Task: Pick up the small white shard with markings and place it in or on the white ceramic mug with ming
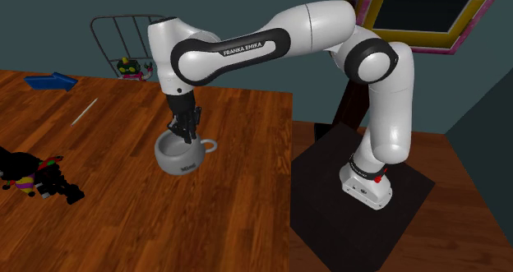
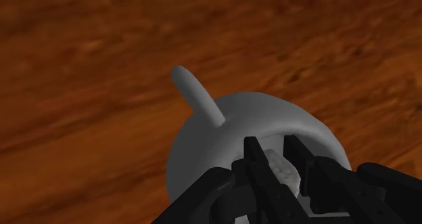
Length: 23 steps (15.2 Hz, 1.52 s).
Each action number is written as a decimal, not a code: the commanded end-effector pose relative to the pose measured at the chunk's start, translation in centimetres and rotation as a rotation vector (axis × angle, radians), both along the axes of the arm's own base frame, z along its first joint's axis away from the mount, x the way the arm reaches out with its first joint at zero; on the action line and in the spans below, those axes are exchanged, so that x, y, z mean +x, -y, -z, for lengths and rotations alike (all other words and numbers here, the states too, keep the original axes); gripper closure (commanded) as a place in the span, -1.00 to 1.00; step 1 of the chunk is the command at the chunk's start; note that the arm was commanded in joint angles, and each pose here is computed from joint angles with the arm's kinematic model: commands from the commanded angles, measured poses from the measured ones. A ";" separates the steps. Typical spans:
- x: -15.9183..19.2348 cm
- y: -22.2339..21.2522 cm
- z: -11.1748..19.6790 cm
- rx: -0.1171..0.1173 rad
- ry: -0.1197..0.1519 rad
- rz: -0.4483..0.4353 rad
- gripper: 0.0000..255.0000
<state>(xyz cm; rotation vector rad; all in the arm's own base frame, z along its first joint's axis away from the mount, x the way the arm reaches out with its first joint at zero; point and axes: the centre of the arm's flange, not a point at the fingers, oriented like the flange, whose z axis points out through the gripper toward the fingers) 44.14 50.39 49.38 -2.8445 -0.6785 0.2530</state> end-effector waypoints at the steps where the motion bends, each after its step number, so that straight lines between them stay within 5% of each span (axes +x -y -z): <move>1: 0.0 -0.1 0.6 0.000 0.001 0.000 1.00; 8: 0.0 -0.1 0.6 0.000 0.000 0.000 1.00; 9: 0.0 -0.1 0.6 0.000 0.001 0.000 -1.00; 14: 0.0 -0.1 0.6 0.000 0.001 0.000 -1.00; 18: 1.0 0.7 -4.2 0.000 0.000 0.000 -1.00; 23: 1.0 0.7 -4.2 0.000 0.000 0.000 -1.00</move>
